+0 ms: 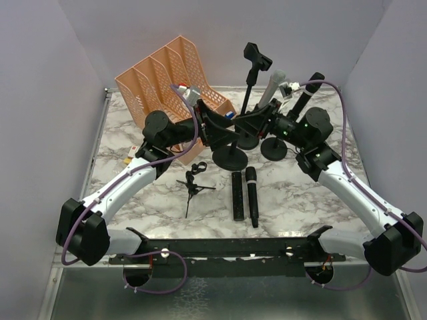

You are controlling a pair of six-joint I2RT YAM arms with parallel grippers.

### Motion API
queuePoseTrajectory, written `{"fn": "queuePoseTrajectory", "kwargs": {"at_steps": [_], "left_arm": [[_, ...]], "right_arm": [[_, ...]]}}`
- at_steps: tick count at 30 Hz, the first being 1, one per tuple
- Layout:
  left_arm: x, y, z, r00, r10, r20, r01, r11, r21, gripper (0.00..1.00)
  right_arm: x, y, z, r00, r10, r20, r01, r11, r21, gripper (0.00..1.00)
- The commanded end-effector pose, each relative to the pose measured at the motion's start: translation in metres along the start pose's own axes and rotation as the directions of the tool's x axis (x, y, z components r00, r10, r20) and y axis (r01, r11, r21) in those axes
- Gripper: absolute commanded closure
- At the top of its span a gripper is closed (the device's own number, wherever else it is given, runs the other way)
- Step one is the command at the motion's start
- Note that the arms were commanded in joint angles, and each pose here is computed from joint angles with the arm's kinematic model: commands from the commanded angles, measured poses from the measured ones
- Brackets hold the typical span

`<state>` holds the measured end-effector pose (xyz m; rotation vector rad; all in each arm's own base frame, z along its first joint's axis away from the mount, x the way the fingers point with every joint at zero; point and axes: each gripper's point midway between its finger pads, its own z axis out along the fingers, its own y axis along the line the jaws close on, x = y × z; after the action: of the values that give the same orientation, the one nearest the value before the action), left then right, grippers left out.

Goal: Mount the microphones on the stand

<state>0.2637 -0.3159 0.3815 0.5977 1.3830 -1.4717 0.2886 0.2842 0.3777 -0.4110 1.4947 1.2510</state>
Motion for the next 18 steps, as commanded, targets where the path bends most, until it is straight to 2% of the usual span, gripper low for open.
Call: {"fn": "queuePoseTrajectory", "kwargs": {"at_steps": [1,6,10,12,15,18], "left_arm": [[0.02,-0.026,-0.011,0.994,-0.002,-0.108,0.017,0.991,0.133,0.16],[0.028,-0.024,-0.005,0.988,-0.033,-0.15,0.057,0.986,0.155,0.28],[0.04,-0.033,0.001,0.982,-0.006,-0.188,0.046,0.976,0.211,0.37],[0.042,-0.035,0.003,0.982,0.013,-0.189,0.03,0.974,0.224,0.46],[0.042,-0.031,0.006,0.983,0.017,-0.182,0.023,0.977,0.213,0.62],[0.038,-0.029,0.008,0.986,0.022,-0.166,0.012,0.98,0.201,0.9]], "right_arm": [[-0.039,0.04,-0.004,0.997,-0.033,0.072,0.041,0.992,-0.115,0.99],[-0.043,0.046,-0.003,0.996,-0.016,0.083,0.028,0.989,-0.144,0.99],[-0.046,0.047,-0.002,0.995,0.0,0.098,0.015,0.988,-0.151,0.99],[-0.048,0.048,-0.002,0.994,0.005,0.109,0.012,0.988,-0.155,0.99],[-0.05,0.048,-0.002,0.993,0.018,0.12,0.001,0.988,-0.157,0.99],[-0.049,0.049,-0.002,0.993,0.025,0.119,-0.006,0.988,-0.157,0.99]]}}
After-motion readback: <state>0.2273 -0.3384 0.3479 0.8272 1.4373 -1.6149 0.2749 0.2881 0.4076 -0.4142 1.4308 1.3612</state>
